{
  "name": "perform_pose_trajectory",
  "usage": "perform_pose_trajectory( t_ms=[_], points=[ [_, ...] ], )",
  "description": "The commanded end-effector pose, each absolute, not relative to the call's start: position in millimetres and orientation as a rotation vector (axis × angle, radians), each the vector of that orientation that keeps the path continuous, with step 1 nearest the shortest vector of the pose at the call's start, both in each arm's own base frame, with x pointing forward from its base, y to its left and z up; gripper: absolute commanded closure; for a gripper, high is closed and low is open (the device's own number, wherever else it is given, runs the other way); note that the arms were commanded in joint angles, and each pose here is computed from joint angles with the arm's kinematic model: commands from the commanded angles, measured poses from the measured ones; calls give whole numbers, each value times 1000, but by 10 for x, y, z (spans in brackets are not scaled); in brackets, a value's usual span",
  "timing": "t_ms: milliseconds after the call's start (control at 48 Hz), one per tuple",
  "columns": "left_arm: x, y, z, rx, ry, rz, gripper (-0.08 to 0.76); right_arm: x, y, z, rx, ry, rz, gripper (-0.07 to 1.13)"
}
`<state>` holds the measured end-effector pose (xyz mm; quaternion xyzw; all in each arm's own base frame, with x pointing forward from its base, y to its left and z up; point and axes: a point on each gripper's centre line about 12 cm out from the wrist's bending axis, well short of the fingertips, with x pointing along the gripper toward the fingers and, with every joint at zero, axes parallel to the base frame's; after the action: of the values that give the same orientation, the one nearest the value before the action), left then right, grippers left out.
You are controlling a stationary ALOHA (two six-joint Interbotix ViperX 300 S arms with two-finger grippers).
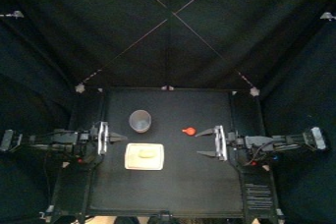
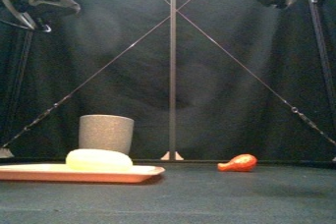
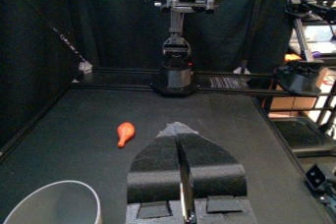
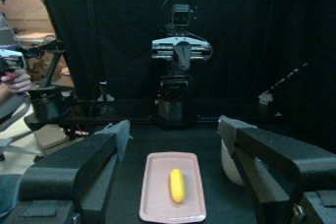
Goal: Pick the corn then place it on the pink plate
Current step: Drop corn on the pink plate and return to neutral
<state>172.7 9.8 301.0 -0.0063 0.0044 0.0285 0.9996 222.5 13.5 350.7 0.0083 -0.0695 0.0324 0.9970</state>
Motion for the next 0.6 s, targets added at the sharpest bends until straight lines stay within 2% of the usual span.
perform_pose_trajectory(
  t_ms=[21, 125, 312, 604],
  points=[
    [1724, 106, 3177, -5, -34, 61, 709, 2145, 185, 3539, 23, -169, 90, 10],
    [1726, 106, 3201, -3, -40, 61, 709, 2110, 211, 3470, 23, -162, 104, 10],
    [1724, 108, 3260, 14, -58, 63, 709, 2104, 234, 3399, 24, -148, 114, 10],
    [1721, 113, 3248, 14, -55, 66, 709, 2050, 232, 3395, 21, -160, 116, 10]
  ],
)
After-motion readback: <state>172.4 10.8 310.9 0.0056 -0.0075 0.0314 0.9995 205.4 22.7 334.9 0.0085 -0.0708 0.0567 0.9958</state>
